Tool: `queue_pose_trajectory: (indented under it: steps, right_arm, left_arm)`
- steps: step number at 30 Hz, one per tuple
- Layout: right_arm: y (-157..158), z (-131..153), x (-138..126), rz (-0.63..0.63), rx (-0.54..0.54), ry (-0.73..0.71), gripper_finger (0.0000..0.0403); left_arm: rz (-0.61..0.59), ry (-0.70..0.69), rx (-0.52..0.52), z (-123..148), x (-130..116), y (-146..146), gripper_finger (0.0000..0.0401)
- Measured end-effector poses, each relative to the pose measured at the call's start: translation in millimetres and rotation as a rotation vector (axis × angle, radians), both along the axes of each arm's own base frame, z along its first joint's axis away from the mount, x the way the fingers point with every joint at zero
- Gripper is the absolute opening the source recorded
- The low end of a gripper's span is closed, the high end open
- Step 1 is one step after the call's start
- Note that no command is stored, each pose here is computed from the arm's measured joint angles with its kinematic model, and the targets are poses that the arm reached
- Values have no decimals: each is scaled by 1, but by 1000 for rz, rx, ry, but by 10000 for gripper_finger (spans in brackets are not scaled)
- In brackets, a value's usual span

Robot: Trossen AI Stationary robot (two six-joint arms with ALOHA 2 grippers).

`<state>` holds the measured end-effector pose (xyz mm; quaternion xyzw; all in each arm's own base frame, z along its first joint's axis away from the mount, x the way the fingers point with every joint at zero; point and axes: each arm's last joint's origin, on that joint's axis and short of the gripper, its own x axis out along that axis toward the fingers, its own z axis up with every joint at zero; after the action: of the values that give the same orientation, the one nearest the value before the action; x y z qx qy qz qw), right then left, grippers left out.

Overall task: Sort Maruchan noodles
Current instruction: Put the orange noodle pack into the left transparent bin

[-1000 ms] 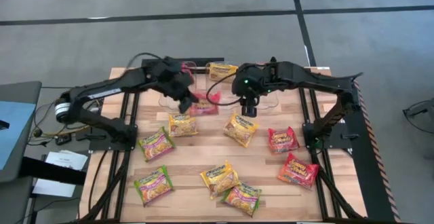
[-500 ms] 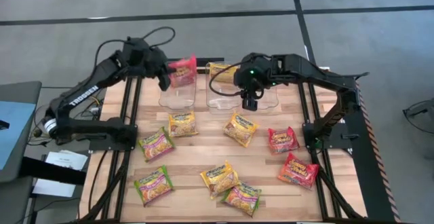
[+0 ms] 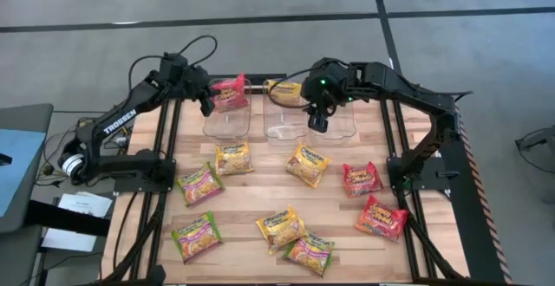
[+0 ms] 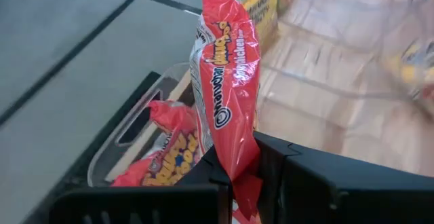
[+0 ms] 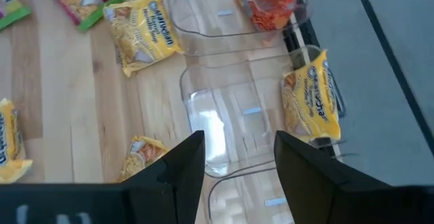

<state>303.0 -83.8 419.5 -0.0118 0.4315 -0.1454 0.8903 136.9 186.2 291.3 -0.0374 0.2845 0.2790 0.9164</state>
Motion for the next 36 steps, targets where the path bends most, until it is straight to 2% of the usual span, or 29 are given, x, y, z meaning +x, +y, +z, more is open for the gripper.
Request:
queue_pose_trajectory:
  steps: [6, 9, 14, 27, 36]
  right_arm:
    - [-9, 0, -3, -81, 40, -19, 198]
    - [-10, 0, -3, -99, 51, -24, 198]
    - [-9, 0, -3, -108, 58, -27, 198]
    - [-11, 5, 2, -106, 42, -98, 198]
    - [-11, 4, 3, -106, 42, -98, 198]
  left_arm:
    - [-33, 61, 18, -27, -2, -2, 11]
    - [-57, 80, 59, -39, -2, -2, 11]
    - [-65, 48, 119, -52, -2, -2, 11]
    - [4, 27, -5, -87, -4, -4, 11]
    - [17, 19, -25, -104, 6, 11, 11]
